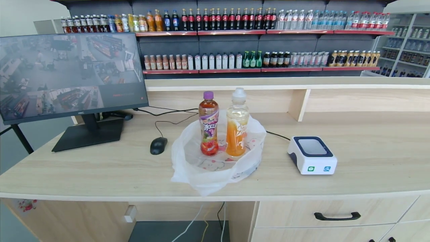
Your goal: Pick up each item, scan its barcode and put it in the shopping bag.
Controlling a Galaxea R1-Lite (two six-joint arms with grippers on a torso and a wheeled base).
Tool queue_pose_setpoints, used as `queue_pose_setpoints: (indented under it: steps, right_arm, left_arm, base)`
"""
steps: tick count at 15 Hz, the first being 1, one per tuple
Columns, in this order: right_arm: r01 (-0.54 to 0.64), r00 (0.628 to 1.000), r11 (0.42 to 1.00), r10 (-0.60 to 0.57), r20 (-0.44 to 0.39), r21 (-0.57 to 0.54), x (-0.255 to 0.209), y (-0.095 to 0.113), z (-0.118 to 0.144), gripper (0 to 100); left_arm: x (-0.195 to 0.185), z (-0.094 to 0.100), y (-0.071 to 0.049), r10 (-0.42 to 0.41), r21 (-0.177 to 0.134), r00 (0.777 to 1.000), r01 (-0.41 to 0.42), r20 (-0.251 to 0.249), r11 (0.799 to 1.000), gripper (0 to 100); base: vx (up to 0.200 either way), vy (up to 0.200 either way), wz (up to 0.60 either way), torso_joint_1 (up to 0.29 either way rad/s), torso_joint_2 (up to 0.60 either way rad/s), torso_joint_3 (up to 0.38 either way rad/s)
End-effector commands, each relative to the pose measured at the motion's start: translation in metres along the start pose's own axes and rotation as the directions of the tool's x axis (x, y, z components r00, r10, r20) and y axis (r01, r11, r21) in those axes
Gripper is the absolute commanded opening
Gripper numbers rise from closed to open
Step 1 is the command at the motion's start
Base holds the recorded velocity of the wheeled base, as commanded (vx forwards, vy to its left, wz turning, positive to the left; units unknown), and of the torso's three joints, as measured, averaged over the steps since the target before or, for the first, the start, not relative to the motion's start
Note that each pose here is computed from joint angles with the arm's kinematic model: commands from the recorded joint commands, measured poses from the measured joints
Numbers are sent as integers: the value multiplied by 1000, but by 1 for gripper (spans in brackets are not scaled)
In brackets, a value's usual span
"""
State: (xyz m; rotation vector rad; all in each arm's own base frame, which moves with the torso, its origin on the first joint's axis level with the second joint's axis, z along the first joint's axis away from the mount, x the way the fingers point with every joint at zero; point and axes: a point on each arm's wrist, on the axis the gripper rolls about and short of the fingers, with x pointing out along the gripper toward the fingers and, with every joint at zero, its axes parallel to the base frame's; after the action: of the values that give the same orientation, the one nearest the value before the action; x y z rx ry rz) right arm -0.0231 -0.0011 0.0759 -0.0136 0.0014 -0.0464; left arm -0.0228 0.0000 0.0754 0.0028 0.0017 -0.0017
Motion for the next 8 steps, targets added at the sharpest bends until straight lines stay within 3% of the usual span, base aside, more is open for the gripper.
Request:
queue_pose_setpoints:
  steps: [1,8]
  right_arm:
    - [0,1000,1000,0,-2,0,0,0,0,100]
    - [0,1000,1000,0,0,6,0,0,0,100]
  left_arm:
    - [0,0,0,0,0,1000,0,0,1000,100]
    - [0,0,0,0,0,1000,0,0,1000,100]
  base:
    - [0,-200,0,2,2,2]
    - [0,-200,0,3,3,1]
